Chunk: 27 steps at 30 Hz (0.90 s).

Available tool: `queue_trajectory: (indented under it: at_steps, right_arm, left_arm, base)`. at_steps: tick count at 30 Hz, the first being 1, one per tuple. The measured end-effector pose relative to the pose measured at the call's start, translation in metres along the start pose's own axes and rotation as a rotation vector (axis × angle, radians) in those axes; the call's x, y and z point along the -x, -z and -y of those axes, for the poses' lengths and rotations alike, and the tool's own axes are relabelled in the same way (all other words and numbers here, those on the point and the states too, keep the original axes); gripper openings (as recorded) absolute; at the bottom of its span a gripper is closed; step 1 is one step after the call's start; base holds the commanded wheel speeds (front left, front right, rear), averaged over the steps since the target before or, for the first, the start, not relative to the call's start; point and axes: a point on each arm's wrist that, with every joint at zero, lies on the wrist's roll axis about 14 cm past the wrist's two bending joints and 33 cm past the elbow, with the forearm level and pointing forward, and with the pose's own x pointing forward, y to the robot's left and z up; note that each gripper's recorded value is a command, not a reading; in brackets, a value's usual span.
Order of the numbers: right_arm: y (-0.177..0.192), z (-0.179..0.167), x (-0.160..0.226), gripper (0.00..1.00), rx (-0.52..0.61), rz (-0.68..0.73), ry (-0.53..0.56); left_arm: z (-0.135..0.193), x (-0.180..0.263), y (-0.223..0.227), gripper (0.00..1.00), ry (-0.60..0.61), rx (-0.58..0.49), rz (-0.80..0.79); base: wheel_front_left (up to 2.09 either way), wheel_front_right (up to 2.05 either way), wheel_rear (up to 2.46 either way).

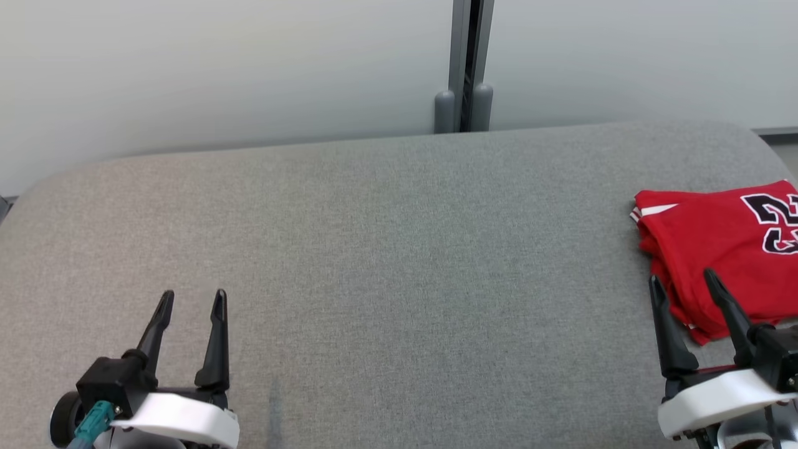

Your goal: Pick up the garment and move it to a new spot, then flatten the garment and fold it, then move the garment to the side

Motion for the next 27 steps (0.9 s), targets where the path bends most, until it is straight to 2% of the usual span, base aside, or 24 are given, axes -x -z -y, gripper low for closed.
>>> queue_trajectory:
  at_steps: [6, 27]
  right_arm:
    - [-0.007, 0.003, 0.011, 1.00, 0.009, 0.010, 0.008]
    - [-0.002, -0.003, 0.005, 1.00, 0.004, -0.009, -0.008]
  left_arm:
    - [-0.001, 0.012, -0.001, 1.00, -0.007, 0.007, -0.002]
    - [-0.011, 0.009, 0.007, 1.00, -0.031, -0.007, -0.023]
  base:
    - [0.00, 0.00, 0.00]
    - [0.00, 0.00, 0.00]
